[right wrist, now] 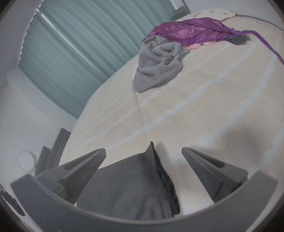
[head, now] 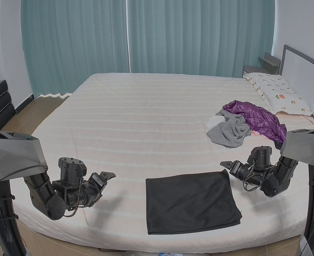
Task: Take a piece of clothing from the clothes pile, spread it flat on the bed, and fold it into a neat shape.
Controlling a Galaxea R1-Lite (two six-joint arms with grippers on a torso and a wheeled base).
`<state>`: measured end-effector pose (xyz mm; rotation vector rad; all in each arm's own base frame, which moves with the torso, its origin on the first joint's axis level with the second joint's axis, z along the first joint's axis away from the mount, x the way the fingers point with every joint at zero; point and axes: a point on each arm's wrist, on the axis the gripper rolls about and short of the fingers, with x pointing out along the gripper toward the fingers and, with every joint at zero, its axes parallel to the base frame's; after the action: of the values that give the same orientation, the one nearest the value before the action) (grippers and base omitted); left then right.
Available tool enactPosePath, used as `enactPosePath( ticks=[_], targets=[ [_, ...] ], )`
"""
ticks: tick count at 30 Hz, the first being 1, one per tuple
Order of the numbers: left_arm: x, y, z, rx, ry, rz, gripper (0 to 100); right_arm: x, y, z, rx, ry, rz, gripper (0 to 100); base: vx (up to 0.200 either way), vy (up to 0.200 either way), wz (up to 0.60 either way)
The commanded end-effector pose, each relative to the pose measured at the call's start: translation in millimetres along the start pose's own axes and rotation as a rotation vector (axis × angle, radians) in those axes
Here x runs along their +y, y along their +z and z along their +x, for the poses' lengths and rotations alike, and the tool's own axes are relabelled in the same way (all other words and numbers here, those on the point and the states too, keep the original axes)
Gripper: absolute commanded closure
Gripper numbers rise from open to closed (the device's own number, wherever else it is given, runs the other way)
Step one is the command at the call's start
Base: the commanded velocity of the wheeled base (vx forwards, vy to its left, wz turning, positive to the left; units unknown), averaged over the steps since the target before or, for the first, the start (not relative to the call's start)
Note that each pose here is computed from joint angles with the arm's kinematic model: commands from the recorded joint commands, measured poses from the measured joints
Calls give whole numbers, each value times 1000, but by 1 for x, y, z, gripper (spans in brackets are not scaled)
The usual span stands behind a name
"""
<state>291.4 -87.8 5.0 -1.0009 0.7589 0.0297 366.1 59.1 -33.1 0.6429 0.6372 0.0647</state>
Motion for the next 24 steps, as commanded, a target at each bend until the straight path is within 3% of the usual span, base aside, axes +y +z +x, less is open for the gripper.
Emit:
enactPosePath(
  ticks=[1, 7, 10, 15, 19, 24],
  targets=[
    [1, -1, -2, 3, 5, 0, 0, 3, -5, -38, -22, 24, 63, 0, 0, 0, 0],
    [0, -3, -2, 7, 3, 7, 0, -11, -33, -82, -43, 54, 153, 0, 0, 0, 0],
    [0, -4, -2, 8, 3, 9, 0, -13, -47, -97, -5, 34, 208, 0, 0, 0, 0],
    [1, -4, -2, 4, 9, 9, 0, -18, -46, -100, -4, 21, 319, 0, -80, 0, 0],
    [0, -4, -1, 1, 7, 11, 0, -19, -47, -102, 15, 21, 347, 0, -200, 0, 0],
    [0, -4, 0, -4, -4, 13, 0, -19, -49, -97, 59, 56, 378, 0, 0, 0, 0]
  ],
)
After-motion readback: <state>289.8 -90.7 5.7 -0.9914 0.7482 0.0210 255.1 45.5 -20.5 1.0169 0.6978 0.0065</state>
